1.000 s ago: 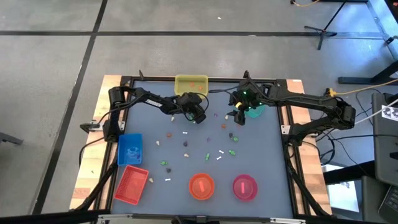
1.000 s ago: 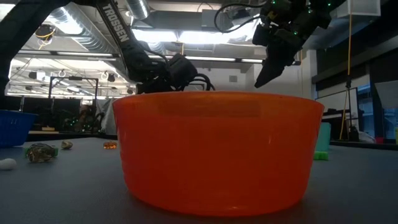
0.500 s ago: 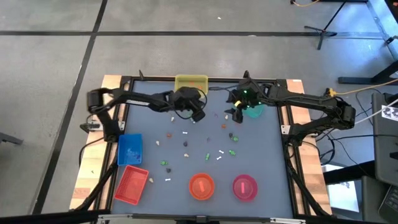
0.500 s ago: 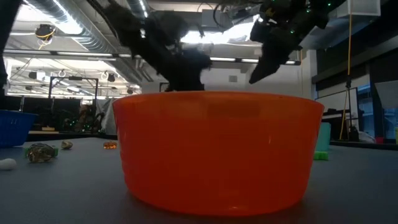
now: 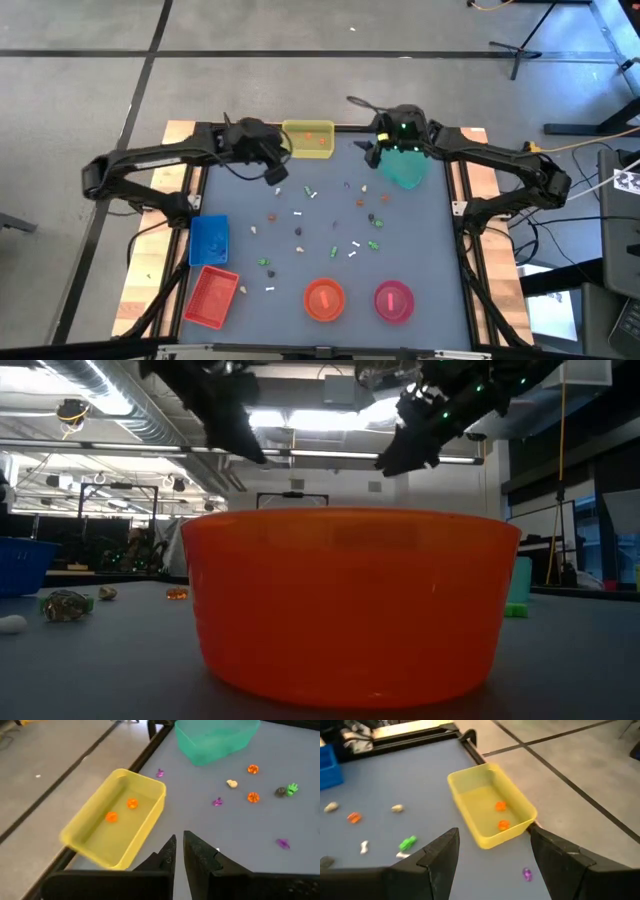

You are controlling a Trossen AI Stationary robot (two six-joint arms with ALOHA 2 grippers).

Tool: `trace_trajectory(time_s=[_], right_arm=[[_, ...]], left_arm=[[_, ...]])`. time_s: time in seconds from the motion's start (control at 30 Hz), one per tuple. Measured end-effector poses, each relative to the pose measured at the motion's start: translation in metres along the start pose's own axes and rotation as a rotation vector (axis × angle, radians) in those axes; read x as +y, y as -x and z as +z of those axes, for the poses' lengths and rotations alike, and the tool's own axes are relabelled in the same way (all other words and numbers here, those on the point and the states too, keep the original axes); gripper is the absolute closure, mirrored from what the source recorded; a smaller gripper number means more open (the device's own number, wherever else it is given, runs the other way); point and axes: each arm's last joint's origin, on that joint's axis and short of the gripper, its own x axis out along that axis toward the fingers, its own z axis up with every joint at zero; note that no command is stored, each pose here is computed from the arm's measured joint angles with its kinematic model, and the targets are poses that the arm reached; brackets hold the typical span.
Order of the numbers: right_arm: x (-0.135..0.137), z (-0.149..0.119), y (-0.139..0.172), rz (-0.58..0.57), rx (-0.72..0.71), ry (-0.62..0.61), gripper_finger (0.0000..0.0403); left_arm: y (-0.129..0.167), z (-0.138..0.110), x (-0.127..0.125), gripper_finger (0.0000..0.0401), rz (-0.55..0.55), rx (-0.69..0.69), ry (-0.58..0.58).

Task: Sort Halloween decoration
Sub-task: Put the purple witch hat toy into the blue bin

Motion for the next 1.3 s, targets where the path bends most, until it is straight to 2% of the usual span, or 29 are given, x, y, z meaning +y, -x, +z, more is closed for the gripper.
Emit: trace_trajectory(time_s=[0.1, 0.3, 0.5, 0.7, 1.07, 1.3], right_arm=[[-0.015, -0.002, -0.013, 0.002, -0.021, -0.024, 0.0157], [-0.045, -0.009, -0.051, -0.044, 0.050, -0.063, 0.0157], [-0.071, -0.026, -0.092, -0.078, 0.163, -0.100, 0.0157], [-0.085, -0.049, -0.115, -0.081, 0.304, -0.147, 0.0157], [-0.085, -0.069, -0.134, -0.070, 0.371, -0.138, 0.0159], [-0.087, -0.075, -0.138, -0.108, 0.397, -0.128, 0.0202]], left_arm=[[0.016, -0.008, 0.004, 0.0381, 0.007, -0.036, 0.008], [0.028, -0.035, 0.008, 0.0381, 0.011, -0.091, 0.025], [0.018, -0.063, 0.007, 0.0381, 0.007, -0.108, 0.090], [0.007, -0.083, 0.006, 0.0381, 0.008, -0.085, 0.105], [0.006, -0.085, 0.006, 0.0381, 0.007, -0.087, 0.124], [0.006, -0.085, 0.006, 0.0381, 0.007, -0.089, 0.124]])
